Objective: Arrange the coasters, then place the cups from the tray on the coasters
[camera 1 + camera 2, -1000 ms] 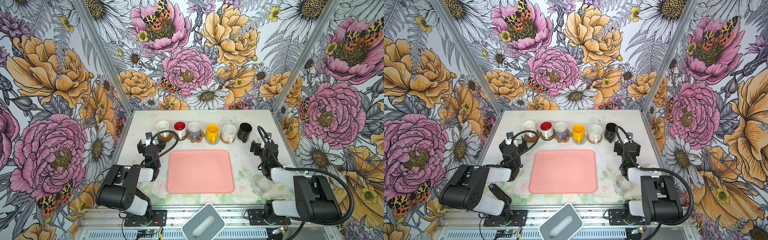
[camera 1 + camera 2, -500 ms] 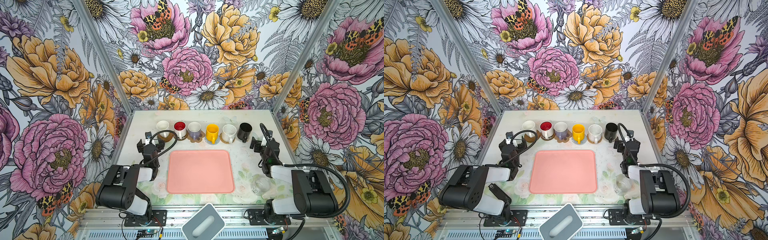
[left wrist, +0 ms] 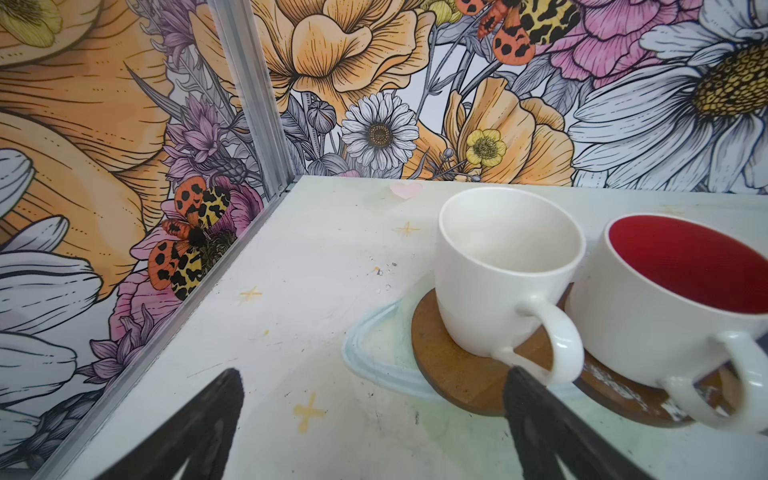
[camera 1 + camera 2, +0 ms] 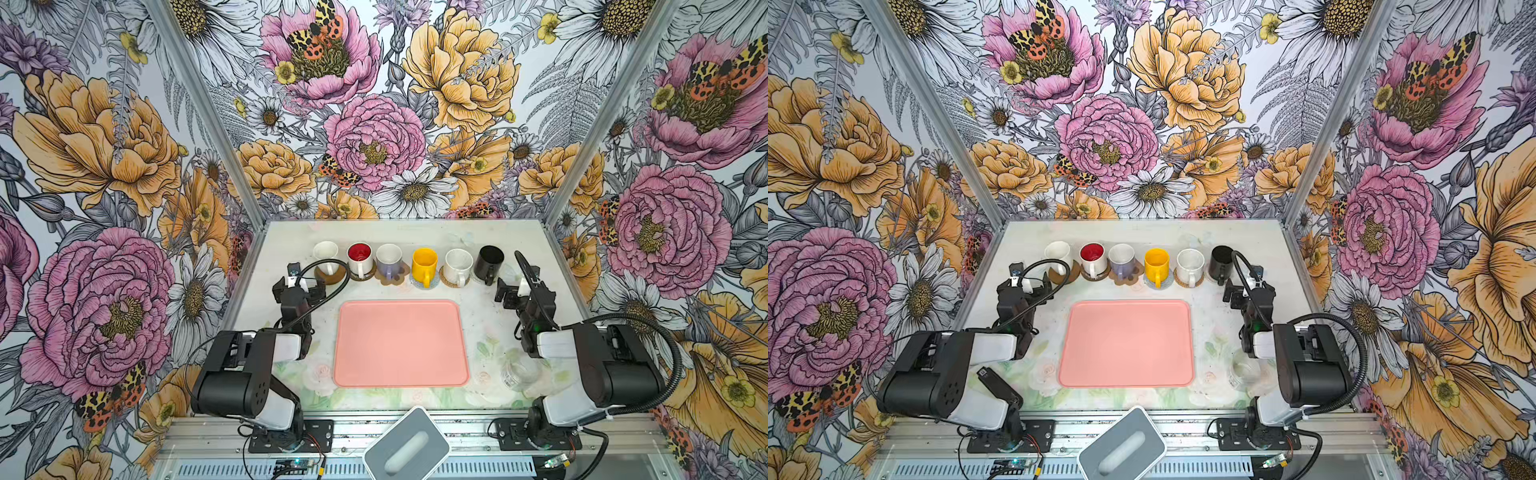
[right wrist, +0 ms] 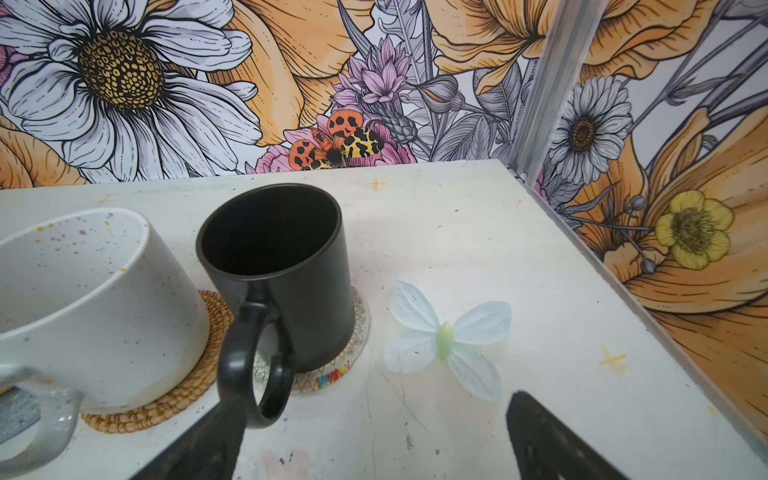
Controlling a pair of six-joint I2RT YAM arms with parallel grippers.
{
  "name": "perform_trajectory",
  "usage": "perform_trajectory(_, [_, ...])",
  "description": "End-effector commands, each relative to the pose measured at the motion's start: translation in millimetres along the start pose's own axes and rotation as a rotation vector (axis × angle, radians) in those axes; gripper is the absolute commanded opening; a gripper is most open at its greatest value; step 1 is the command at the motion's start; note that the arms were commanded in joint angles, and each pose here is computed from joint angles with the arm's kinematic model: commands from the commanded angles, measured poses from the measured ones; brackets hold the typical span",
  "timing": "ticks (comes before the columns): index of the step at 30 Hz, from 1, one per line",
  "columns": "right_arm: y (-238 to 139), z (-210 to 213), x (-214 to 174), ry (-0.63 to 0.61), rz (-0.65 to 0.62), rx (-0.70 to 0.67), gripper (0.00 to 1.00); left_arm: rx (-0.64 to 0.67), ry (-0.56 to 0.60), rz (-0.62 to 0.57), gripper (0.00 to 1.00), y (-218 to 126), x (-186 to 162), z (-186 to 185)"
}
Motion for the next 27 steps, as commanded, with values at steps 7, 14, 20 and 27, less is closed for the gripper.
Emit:
perform_trajectory(7, [4.5, 0.8, 9.7, -0.013, -0.03, 0.023, 1.0, -0.125, -0.044, 0.021, 0.99, 7.0, -4.8, -5.2])
perform_trajectory(14, [4.3, 0.6, 9.0, -0.014, -0.027, 0.023, 0.99, -0.126, -0.051, 0.02, 0.99, 7.6, -4.3, -4.1])
perform_trajectory(20, [4.6, 1.1, 9.2, -0.016, -0.027, 0.023, 0.99, -0.118, -0.043, 0.016, 0.99, 6.9, -4.5, -4.6])
perform_trajectory(27, [4.4, 1.2, 9.7, -0.016, -0.029, 0.023, 0.99, -0.108, -0.036, 0.01, 0.99, 5.9, -4.7, -5.7])
Point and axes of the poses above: each gripper's point midway between its finger pads, its own y axis out along the fingers, its own z axis along the line the jaws close on, x = y × z, the point moved 5 cm from there along -y, back along the fingers, and after that the axes turned 10 degrees about -y, right-handed, at the moved point
